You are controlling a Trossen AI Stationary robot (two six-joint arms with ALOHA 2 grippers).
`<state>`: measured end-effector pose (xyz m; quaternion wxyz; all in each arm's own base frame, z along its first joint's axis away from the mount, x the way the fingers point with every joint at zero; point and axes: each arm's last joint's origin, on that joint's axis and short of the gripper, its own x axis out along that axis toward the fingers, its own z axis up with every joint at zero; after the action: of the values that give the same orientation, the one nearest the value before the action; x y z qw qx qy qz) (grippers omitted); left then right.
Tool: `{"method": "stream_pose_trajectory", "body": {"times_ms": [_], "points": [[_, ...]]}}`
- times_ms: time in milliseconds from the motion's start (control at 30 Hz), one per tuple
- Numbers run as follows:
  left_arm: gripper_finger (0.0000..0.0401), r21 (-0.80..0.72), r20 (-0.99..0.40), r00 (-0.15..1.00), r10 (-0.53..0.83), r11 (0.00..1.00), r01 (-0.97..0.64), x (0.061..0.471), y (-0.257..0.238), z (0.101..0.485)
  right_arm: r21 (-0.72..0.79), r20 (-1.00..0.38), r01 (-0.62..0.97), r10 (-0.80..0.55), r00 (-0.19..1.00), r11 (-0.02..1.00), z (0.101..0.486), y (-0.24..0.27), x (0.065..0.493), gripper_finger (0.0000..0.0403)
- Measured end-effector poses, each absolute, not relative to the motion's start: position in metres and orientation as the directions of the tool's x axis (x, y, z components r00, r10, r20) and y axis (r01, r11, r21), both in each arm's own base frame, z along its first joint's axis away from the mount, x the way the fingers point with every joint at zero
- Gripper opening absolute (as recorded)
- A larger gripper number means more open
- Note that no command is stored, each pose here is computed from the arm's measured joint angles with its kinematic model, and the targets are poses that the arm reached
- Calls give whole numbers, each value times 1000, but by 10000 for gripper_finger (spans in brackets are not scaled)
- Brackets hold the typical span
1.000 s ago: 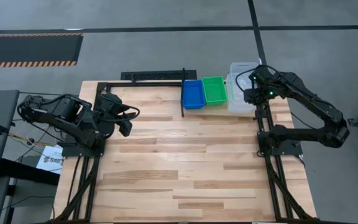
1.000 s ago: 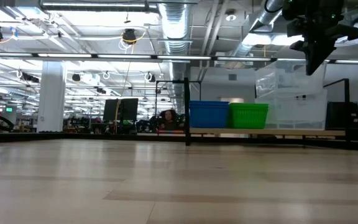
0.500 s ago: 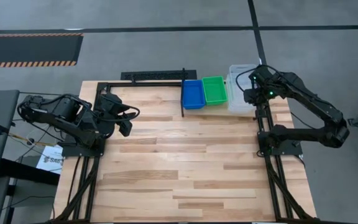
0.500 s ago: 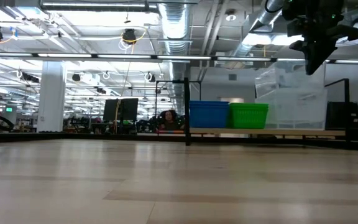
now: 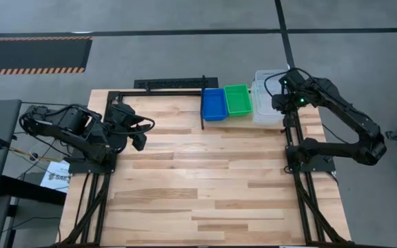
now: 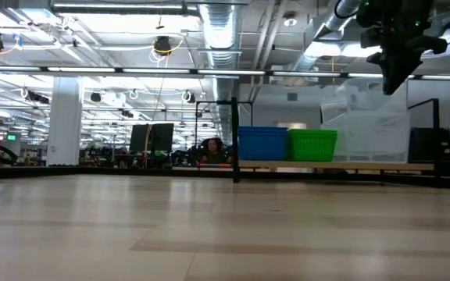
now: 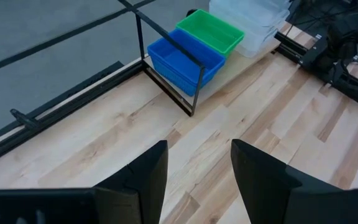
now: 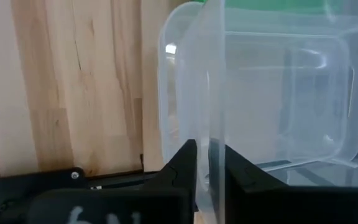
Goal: Stack baskets on shelf by color
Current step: Stack the transparent bins on top of the transparent bins on the shelf, then return to Home Position
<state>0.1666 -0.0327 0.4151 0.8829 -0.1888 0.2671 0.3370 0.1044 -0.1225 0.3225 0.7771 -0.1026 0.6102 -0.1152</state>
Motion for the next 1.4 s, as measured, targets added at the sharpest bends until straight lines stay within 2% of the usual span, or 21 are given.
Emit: {"method": "stream_pose_trajectory", "body": {"times_ms": [467, 933, 1167, 1400], "points": [[164, -154, -599, 630, 494, 701, -696, 167, -33, 415, -306, -920, 55, -310, 239, 950, 323, -123, 105, 76], [164, -154, -599, 630, 494, 701, -696, 167, -33, 415, -309, -917, 67, -316, 245, 949, 323, -124, 106, 182], [164, -155, -598, 631, 494, 701, -696, 167, -33, 415, -286, -904, 210, -336, 264, 935, 334, -123, 106, 206], [164, -192, -508, 648, 567, 659, -727, 171, -32, 421, -263, -814, 403, -426, 395, 877, 382, -116, 106, 207]]}}
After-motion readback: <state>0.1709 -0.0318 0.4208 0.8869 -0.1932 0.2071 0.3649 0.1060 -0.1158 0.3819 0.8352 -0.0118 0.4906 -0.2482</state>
